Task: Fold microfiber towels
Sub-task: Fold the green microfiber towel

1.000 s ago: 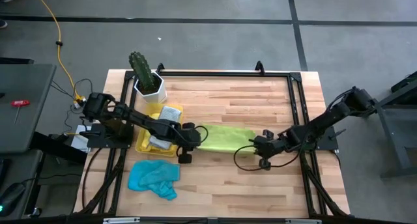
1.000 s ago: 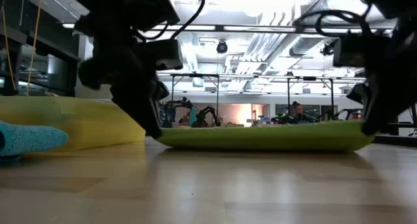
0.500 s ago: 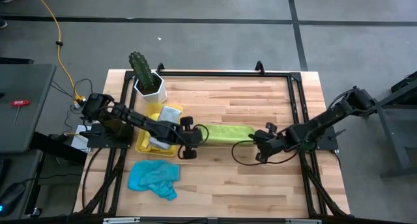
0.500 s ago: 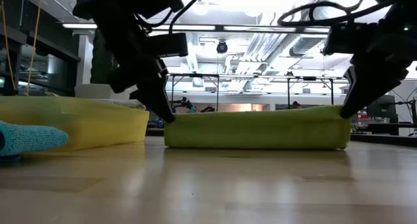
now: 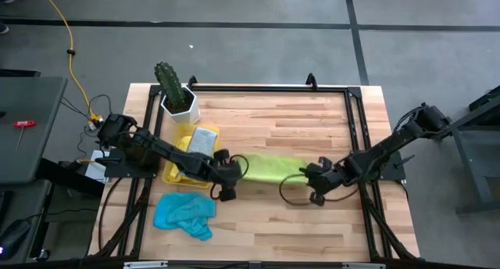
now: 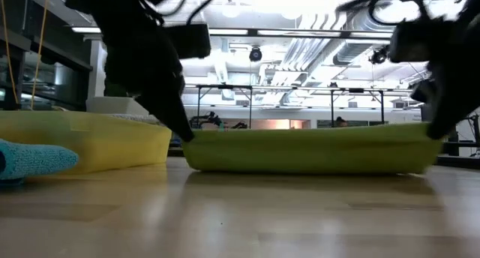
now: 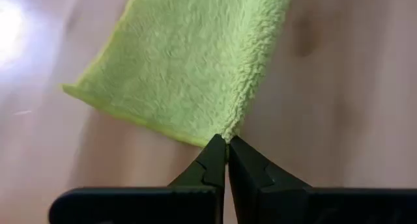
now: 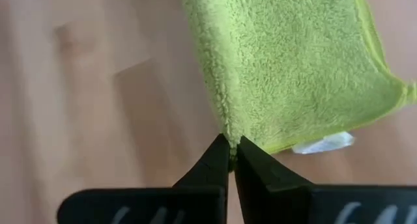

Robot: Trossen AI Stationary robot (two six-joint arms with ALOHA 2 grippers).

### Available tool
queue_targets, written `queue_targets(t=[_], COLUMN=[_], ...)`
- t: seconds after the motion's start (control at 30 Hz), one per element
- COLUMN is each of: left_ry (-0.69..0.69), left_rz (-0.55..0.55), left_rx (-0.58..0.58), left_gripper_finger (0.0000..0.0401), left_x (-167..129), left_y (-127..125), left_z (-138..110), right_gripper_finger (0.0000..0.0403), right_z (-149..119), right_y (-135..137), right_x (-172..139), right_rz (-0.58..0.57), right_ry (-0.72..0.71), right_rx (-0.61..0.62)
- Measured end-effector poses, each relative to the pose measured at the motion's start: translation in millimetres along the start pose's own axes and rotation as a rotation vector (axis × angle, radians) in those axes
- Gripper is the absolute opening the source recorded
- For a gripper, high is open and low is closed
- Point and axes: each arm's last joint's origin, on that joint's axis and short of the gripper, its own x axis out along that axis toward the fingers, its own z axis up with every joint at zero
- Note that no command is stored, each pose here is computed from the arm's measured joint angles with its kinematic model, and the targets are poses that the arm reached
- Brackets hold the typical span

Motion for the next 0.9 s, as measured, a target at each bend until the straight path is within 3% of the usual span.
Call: queue_targets(t=[0.17,0.37,0.5,0.7,0.9], left_ry=[-0.035,-0.096,-0.123,-0.091,-0.078], left_rz=[-0.156,-0.256,-0.223,-0.080,-0.006], left_rx=[0.010,0.013,-0.006,-0.056,-0.114], left_gripper_finger=[0.0000,0.0000,0.0000,0.0000,0.0000], left_x=[-11,-21,-21,-9,-3], left_y=[-35,-62,-55,-32,-15], left_z=[-8,-13,-8,-4,0], right_gripper_finger=[0.0000,0.0000,0.0000,0.0000,0.0000], right_z=[-14,-25,-22,-18,-18], right_y=[22,37,32,20,15], right_x=[-6,-11,-10,-7,-6], right_rz=[0.137,0.203,0.137,0.035,-0.010], right_ry=[0.030,0.010,-0.045,-0.051,-0.047], right_rx=[0.023,0.034,0.074,0.150,0.206])
